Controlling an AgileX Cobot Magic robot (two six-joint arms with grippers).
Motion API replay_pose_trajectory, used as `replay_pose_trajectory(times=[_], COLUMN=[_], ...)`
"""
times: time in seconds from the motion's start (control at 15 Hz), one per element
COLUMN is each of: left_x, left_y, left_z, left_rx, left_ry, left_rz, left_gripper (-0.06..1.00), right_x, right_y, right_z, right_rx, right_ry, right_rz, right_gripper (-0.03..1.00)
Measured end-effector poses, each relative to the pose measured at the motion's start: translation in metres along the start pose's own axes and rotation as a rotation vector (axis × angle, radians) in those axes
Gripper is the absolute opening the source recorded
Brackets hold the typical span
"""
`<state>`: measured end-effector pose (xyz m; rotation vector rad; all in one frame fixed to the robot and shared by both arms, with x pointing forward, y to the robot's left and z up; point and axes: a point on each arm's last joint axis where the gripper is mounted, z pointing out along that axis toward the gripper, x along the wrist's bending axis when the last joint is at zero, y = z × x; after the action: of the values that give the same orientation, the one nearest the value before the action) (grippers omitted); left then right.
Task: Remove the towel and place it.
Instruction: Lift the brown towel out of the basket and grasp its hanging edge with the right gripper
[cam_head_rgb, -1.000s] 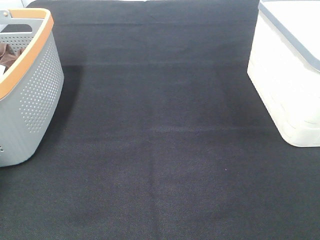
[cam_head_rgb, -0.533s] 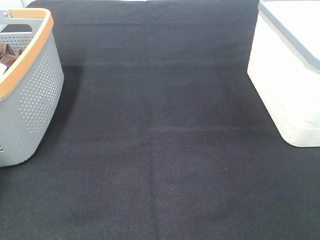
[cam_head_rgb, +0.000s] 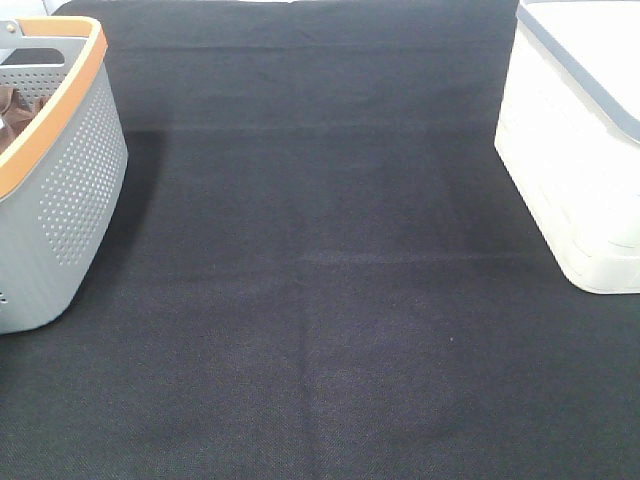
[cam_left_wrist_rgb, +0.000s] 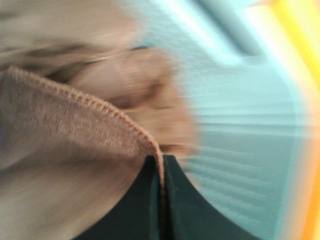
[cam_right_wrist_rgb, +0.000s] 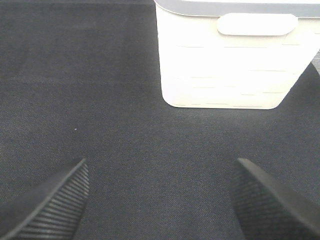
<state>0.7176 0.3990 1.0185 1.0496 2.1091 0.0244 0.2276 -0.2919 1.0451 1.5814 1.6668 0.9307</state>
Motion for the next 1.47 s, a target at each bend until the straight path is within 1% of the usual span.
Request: replay_pose_trajectory(times=[0.2,0.33,0.4,0.53,0.6,0.67,0.73,0.87,1.07,1.2,1.33,1.47], left_x=[-0.042,-0.07,-0.07,-0.102,-0.125,-0.14,-0.155,-0.184,-0.222,-0.244,-0.259,-0.275], left_y=[0.015,0.022,0.022,0.028,0.03,0.029,0.027,0.015,-0.01,-0.03,-0.047,-0.066], left_z=[-0.031,-0.055,-0.055,-0.088,-0.114,-0.131,-0.149,-0.178,-0.204,-0.207,-0.2,-0.189], left_rx=[0.0,-0.016,-0.016,-0.058,-0.095,-0.123,-0.151,-0.19,-0.235,-0.221,-0.192,-0.175], left_ry=[-0.16,-0.279,-0.279,-0.423,-0.537,-0.61,-0.682,-0.781,-0.887,-0.943,-0.949,-0.92], left_rz=[0.086,0.116,0.116,0.158,0.193,0.217,0.243,0.308,0.408,0.447,0.476,0.535], left_gripper=[0.0,0.0,0.0,0.0,0.0,0.0,0.0,0.0,0.0,0.0,0.0,0.0], right_x=[0.0,0.0,0.0,0.0,0.0,0.0,0.0,0.0,0.0,0.0,0.002,0.007], right_y=[0.0,0.0,0.0,0.0,0.0,0.0,0.0,0.0,0.0,0.0,0.0,0.005], right_z=[0.0,0.0,0.0,0.0,0.0,0.0,0.0,0.0,0.0,0.0,0.0,0.005], right_rx=[0.0,0.0,0.0,0.0,0.0,0.0,0.0,0.0,0.0,0.0,0.001,0.033], right_ry=[0.0,0.0,0.0,0.0,0.0,0.0,0.0,0.0,0.001,0.005,0.022,0.08], right_rz=[0.0,0.0,0.0,0.0,0.0,0.0,0.0,0.0,0.0,0.002,0.01,0.032], right_gripper=[0.74,0.74,0.74,0.74,0.74,0.74,0.74,0.74,0.74,0.74,0.74,0.74])
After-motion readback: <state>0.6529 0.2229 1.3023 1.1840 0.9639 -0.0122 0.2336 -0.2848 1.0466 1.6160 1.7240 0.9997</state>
